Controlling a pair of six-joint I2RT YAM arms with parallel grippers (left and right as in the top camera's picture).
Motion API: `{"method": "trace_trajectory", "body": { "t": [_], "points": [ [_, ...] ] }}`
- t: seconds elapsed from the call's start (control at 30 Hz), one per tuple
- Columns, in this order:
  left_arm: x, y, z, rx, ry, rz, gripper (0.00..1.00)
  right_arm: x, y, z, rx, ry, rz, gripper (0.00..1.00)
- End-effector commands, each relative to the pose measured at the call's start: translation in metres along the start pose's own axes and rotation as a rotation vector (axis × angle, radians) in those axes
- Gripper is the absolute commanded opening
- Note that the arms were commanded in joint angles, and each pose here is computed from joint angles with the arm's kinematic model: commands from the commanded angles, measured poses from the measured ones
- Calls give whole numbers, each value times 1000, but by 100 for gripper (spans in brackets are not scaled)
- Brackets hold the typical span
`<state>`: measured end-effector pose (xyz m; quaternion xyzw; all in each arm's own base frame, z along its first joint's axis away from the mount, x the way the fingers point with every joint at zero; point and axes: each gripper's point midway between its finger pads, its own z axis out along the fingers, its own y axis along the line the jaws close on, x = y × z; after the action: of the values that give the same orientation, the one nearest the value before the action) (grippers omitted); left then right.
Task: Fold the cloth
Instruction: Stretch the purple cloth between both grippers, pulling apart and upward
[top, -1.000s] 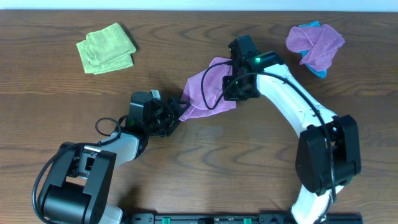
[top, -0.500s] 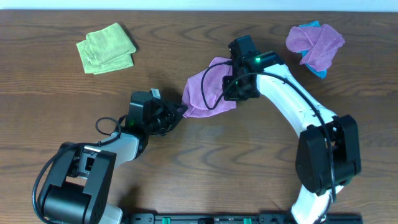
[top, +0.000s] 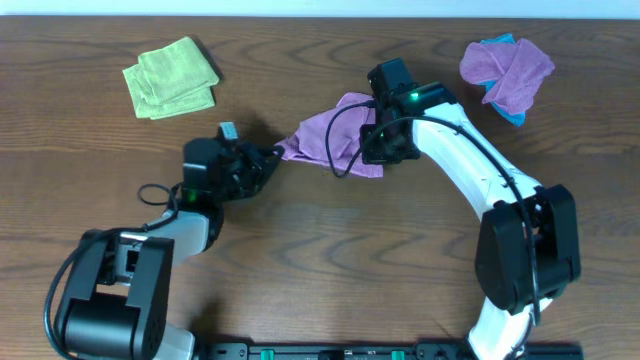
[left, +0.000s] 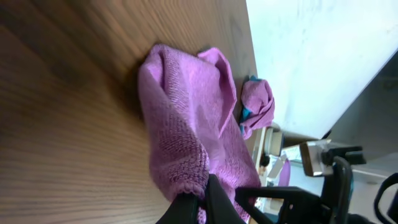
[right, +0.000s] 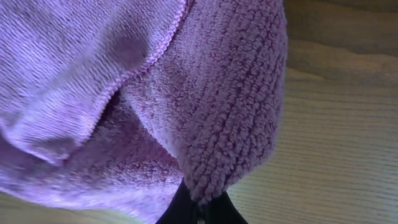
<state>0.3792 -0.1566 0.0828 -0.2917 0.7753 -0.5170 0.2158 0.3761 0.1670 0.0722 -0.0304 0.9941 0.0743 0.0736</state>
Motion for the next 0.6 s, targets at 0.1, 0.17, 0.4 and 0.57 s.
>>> {"method": "trace_trajectory", "body": {
  "t": [0.1,0.17,0.4,0.57],
  "points": [
    [-9,-3,-7,26,18,-21,6,-2,-4,-2,17,-8,-5,1],
    [-13,0,-9,19,11,-31,6,-1,-4,-2,20,-1,-4,1],
    [-30,20,-20,-39,-33,-86,6,1,-5,-5,24,3,-4,1],
    [-36,4,-21,25,-48,-68,6,-5,-2,-18,9,-43,-8,1]
  ]
}}
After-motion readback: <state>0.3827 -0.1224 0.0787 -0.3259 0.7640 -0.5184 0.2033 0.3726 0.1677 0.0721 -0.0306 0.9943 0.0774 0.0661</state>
